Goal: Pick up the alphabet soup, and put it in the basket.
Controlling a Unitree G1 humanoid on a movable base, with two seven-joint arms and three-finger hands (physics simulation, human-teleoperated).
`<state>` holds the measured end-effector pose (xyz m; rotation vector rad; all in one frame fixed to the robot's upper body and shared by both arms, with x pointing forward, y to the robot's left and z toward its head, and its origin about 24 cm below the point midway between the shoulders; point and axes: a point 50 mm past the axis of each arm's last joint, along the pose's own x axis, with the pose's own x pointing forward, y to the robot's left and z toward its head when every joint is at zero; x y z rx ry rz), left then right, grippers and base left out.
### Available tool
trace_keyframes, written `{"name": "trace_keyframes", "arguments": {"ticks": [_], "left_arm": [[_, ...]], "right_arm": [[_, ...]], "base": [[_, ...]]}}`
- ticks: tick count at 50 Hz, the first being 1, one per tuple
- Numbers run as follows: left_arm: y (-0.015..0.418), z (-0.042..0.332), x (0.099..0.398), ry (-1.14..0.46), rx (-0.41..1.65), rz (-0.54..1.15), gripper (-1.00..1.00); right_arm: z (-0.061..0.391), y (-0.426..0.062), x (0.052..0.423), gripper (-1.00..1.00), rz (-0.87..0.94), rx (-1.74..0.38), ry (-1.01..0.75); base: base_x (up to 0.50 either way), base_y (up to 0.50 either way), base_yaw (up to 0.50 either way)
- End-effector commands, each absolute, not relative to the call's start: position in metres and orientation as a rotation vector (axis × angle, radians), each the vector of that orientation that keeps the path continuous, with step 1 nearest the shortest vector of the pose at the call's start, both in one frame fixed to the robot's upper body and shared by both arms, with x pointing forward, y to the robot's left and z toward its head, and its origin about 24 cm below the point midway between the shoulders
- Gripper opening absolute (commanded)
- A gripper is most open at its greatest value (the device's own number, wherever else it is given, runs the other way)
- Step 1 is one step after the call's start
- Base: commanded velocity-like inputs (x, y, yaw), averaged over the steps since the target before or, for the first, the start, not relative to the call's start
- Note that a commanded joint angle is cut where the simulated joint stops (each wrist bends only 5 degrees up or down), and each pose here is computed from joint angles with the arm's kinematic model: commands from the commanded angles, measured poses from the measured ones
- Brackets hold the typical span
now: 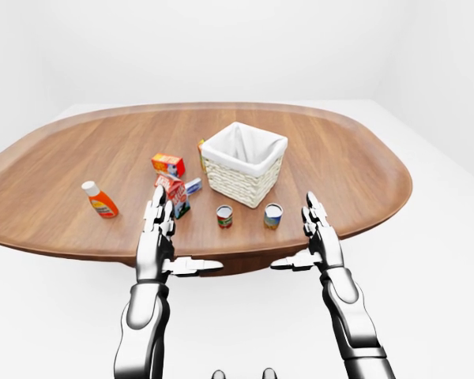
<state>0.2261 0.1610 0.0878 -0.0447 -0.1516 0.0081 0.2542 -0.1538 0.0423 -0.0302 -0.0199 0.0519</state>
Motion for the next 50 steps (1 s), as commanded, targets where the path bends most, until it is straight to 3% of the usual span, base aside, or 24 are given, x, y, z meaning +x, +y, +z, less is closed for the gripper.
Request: {"name": "trace_keyframes", "arguments": {"ticks": [1,32,33,50], "left_arm": [[0.163,0.091,0.226,-0.166,-0.049,0.024,1.0],[0.186,0.131,0.213,-0.351,-0.132,0.175,1.0],[0.203,0.149,0.221,-0.432,-0.158,0.221,1.0],[0.239,0.165,0.24,-0.485,-0.205,0.349,1.0]], "right_arm": [[0.042,-0.154,0.255,1.0,0.054,-0.028,-0.018],[0.04,-0.155,0.254,1.0,0.048,-0.019,-0.019],[0.04,-0.155,0.254,1.0,0.048,-0.021,-0.017],[0.04,-0.152,0.256,1.0,0.062,-0.023,-0.006]], "base": [[0.16,-0.05,0.0],[0.16,-0.05,0.0],[0.16,-0.05,0.0],[0.16,-0.04,0.0]]}}
